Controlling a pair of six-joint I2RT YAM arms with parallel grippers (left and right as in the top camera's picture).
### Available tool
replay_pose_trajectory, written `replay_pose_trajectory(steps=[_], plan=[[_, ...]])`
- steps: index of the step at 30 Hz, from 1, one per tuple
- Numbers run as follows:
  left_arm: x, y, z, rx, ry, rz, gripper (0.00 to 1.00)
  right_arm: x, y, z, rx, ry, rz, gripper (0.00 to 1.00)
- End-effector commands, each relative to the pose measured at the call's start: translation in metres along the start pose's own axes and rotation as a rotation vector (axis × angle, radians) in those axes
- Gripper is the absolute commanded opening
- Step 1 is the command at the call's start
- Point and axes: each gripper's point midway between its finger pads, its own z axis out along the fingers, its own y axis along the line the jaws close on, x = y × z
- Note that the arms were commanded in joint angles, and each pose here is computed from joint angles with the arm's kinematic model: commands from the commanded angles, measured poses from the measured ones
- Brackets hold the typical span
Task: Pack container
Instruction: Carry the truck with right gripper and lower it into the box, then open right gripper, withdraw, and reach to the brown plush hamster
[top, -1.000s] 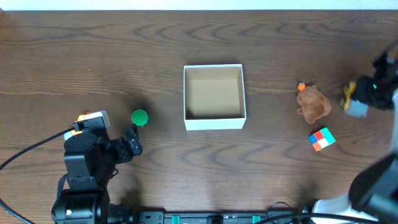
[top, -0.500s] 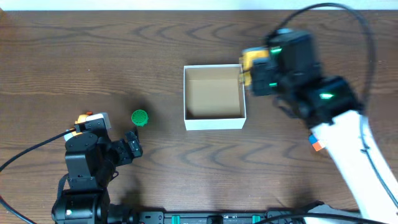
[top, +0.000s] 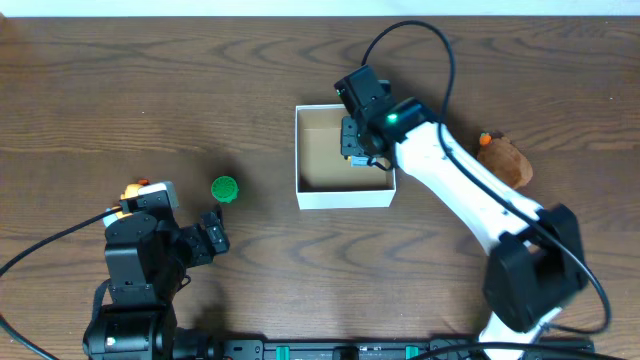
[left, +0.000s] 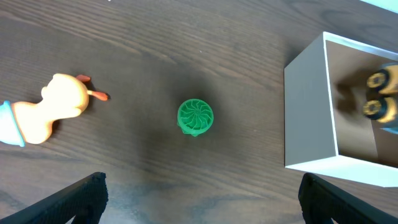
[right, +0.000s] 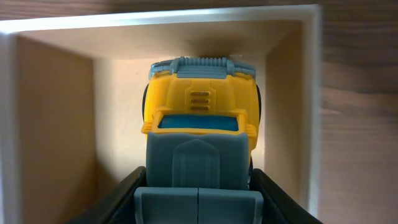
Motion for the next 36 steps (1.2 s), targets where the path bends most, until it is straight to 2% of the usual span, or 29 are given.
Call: replay_pose_trajectory(steps=[1, 5, 9, 10, 12, 14, 18, 27, 33, 36], plan=[[-0.007, -0.003, -0.006, 0.01, -0.017, 0.0, 0.98, -0.005, -0.009, 0.022, 0.037, -0.004, 0.034, 0.18], [-0.005, -0.003, -0.006, 0.008, -0.01, 0.0, 0.98, 0.002, -0.012, 0.042, 0.051, 0.034, 0.024, 0.39], [-0.003, -0.002, -0.006, 0.006, -0.002, 0.0, 0.98, -0.002, -0.01, 0.041, 0.041, 0.017, 0.026, 0.44], [-0.003, -0.002, -0.006, 0.005, -0.002, 0.0, 0.98, -0.003, -0.009, 0.04, 0.037, 0.011, 0.027, 0.49], [-0.003, -0.002, -0.006, 0.006, -0.002, 0.0, 0.98, -0.005, -0.009, 0.039, 0.034, 0.007, 0.028, 0.64], [-0.003, -0.002, -0.006, 0.006, -0.002, 0.0, 0.98, -0.004, -0.008, 0.038, 0.032, 0.009, 0.028, 0.68], [-0.003, -0.002, -0.006, 0.006, -0.002, 0.0, 0.98, -0.003, -0.009, 0.038, 0.033, 0.012, 0.028, 0.97], [-0.003, -0.002, -0.006, 0.005, -0.002, 0.0, 0.98, -0.012, -0.003, 0.02, 0.002, -0.024, 0.009, 0.99], [-0.003, -0.002, -0.006, 0.005, -0.002, 0.0, 0.98, -0.043, 0.002, -0.049, -0.072, -0.166, -0.055, 0.99], [-0.003, -0.002, -0.006, 0.005, -0.002, 0.0, 0.98, -0.053, -0.017, -0.087, -0.058, -0.224, -0.031, 0.99]])
